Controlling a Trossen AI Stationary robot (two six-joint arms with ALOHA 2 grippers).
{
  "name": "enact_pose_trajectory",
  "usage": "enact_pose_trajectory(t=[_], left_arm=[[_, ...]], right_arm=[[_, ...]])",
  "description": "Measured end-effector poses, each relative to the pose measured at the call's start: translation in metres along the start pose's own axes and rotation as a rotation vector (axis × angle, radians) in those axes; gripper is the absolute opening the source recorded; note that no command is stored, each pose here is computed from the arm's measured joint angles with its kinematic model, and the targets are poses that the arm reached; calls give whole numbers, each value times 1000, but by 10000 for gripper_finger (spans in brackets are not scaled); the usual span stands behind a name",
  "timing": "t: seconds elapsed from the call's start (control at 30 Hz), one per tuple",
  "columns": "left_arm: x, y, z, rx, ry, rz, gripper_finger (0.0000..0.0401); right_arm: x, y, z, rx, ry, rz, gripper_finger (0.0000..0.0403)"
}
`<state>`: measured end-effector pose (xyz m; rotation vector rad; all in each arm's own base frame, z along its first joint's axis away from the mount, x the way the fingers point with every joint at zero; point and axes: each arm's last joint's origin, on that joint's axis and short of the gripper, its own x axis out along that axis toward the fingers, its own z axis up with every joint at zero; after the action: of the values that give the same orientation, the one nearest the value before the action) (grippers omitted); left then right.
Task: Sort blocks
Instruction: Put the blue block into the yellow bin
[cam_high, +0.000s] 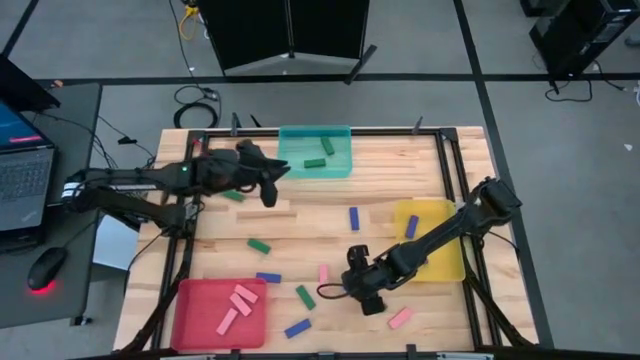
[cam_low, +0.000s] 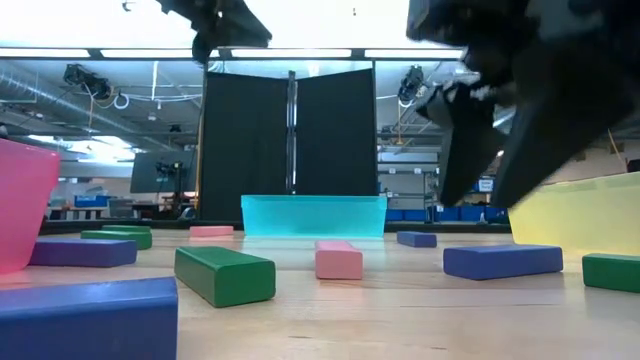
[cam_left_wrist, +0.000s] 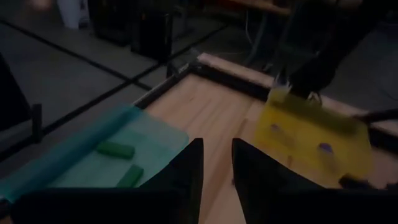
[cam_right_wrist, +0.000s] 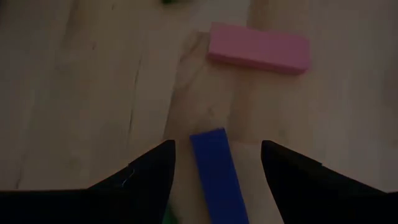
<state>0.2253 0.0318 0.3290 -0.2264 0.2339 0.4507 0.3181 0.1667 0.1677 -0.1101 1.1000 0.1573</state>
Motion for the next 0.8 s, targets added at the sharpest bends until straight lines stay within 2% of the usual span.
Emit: enact_pose_trajectory(t=[0.2, 0.37, 0.5, 0.63, 0.8], left_arm=[[-12, 12, -3, -27, -51, -26, 90], [-17, 22, -18, -61, -82, -18, 90], [-15, 26, -28, -118, -149, -7, 90], [-10, 29, -36, -141, -185, 33, 90], [-2, 27, -40, -170, -165, 39, 90]], right_arm=[[23, -2, -7, -6, 62, -24, 249], [36, -5, -10, 17, 106, -33, 240], [36, -9, -10, 33, 118, -27, 197], [29, -15, -10, 18, 120, -63, 118], [7, -27, -6, 6, 109, -117, 111]])
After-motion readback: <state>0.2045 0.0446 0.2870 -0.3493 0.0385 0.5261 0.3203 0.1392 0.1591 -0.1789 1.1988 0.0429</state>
